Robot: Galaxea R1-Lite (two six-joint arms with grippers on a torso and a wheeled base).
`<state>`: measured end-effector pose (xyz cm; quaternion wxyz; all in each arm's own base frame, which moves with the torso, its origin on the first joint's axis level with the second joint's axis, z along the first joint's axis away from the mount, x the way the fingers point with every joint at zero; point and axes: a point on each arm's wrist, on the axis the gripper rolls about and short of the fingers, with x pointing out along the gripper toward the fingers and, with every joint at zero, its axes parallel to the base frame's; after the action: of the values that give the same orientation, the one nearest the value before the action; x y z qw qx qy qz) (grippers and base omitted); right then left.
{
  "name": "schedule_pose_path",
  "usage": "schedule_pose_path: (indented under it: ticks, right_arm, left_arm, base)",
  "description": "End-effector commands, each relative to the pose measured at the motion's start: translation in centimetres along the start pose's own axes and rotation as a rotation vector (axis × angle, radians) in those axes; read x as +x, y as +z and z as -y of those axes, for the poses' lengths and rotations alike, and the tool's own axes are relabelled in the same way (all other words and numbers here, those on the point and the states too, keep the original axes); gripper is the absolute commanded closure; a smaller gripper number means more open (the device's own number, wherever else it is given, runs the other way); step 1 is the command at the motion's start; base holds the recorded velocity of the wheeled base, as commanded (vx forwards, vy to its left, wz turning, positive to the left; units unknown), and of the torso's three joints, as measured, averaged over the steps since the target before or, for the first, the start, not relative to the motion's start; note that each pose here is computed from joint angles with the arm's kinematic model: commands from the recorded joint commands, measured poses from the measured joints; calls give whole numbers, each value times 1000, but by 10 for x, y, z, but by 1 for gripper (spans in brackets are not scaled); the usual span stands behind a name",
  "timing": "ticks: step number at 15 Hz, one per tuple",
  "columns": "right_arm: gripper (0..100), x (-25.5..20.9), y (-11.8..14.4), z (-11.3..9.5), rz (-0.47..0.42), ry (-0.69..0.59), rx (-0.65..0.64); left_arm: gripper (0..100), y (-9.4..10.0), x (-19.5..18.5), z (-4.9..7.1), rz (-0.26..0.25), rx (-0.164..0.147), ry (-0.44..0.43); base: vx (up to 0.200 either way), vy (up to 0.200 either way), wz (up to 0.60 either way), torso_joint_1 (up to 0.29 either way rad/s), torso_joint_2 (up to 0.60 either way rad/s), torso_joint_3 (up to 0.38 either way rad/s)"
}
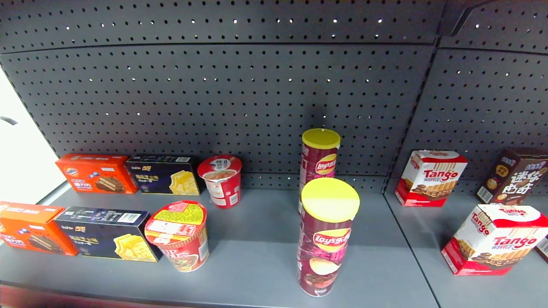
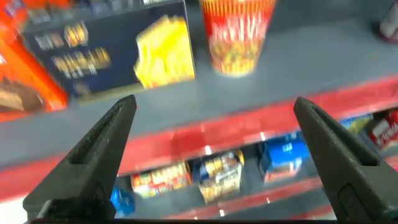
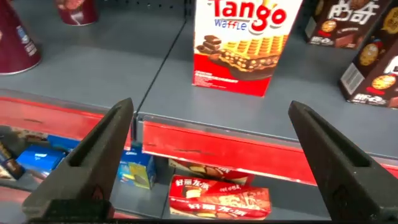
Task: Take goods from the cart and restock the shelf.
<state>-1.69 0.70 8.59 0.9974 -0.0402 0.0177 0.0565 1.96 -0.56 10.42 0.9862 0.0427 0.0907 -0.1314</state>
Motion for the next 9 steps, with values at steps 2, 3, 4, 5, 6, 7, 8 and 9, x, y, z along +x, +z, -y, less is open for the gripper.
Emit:
schedule_pose_path:
  ticks: [2, 3, 4, 5, 6, 7, 8, 9]
  right_arm:
    - [0, 0, 0, 0, -4, 7, 0]
    - [0, 0, 0, 0, -4, 12, -2]
    - [0, 0, 0, 0, -3, 24, -3]
    - [0, 0, 0, -1, -2, 38, -5]
    - [0, 0, 0, -1, -2, 38, -9]
    - [0, 0, 0, -1, -2, 38, -9]
    - [0, 0, 0, -1, -1, 39, -11]
    - [0, 0, 0, -1, -3, 39, -9]
  left_arm:
    - [0, -18, -17, 6, 30, 6, 3]
    - [0, -25, -28, 9, 41, 2, 8]
    - [0, -24, -30, 9, 32, -3, 10]
    - [0, -23, -32, 9, 35, -6, 10]
    - [0, -23, -32, 9, 36, -9, 10]
    - [0, -23, -32, 9, 36, -9, 10]
    - [0, -23, -32, 9, 37, -15, 8]
    - [0, -23, -32, 9, 35, -18, 8]
  base:
    - [0, 0, 0, 0, 0, 0]
    - [0, 0, 0, 0, 0, 0]
    - [0, 0, 0, 0, 0, 0]
    - [0, 0, 0, 0, 0, 0]
    - [0, 0, -600, 2, -2, -2]
    - [0, 0, -600, 2, -2, 2]
    - [0, 0, 0, 0, 0, 0]
    - [0, 0, 0, 0, 0, 0]
